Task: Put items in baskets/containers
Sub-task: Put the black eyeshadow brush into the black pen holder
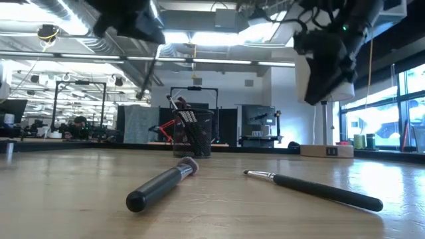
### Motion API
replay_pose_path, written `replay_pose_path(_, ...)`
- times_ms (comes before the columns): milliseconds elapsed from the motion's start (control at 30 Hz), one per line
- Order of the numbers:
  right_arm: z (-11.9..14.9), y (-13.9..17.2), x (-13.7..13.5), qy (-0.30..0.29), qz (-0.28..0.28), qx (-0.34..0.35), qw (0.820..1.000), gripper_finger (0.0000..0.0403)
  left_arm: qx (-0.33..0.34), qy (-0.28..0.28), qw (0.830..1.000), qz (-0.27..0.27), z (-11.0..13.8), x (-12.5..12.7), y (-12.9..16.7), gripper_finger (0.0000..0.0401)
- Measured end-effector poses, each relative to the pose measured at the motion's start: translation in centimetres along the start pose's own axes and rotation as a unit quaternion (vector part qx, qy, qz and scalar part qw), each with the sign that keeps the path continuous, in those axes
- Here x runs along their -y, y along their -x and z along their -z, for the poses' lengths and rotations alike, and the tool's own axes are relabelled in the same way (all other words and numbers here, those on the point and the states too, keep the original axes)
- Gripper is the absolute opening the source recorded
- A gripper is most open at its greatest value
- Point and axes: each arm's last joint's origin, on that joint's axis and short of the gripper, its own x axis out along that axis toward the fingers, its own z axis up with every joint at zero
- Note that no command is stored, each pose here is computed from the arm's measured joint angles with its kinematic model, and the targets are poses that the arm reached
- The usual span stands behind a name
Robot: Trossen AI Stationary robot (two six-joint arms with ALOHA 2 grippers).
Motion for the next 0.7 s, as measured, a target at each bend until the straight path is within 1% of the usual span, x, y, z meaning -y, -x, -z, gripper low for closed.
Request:
replay_pose_path(100, 1.3, -0.7, 0.0, -0.009, -0.010, -0.030, 0.999, 0.0145, 0.027, -0.001, 0.999, -0.018, -1.2, 0.0, -1.3, 0.0009)
replay_pose_path(167, 2.3, -1.0, 0.2, -0.017, -0.003, -0.058, 0.998, 0.0145, 0.038, 0.002, 0.999, -0.023, -2.0, -0.1, -2.0, 0.0009)
replay_pose_path(267, 4.0, -1.5, 0.8, -0.039, 0.008, -0.122, 0.992, 0.0145, 0.057, 0.010, 0.998, -0.031, -3.1, -0.2, -3.0, 0.0010)
replay_pose_path(400, 5.9, -1.9, 0.8, -0.051, 0.014, -0.161, 0.986, 0.0145, 0.069, 0.029, 0.996, -0.039, -4.2, -0.8, -4.4, 0.0010)
replay_pose_path(467, 6.5, -2.0, 0.8, -0.058, 0.018, -0.165, 0.984, 0.0145, 0.064, 0.048, 0.996, -0.044, -4.2, -1.2, -5.3, 0.0009)
replay_pose_path(600, 6.8, -1.9, 0.5, -0.062, 0.016, -0.165, 0.984, 0.0145, 0.053, 0.082, 0.994, -0.059, -3.5, -1.3, -7.3, 0.0010)
replay_pose_path(700, 7.1, -1.7, 0.2, -0.064, 0.012, -0.165, 0.984, 0.0145, 0.049, 0.091, 0.993, -0.061, -2.8, -1.0, -8.7, 0.0013)
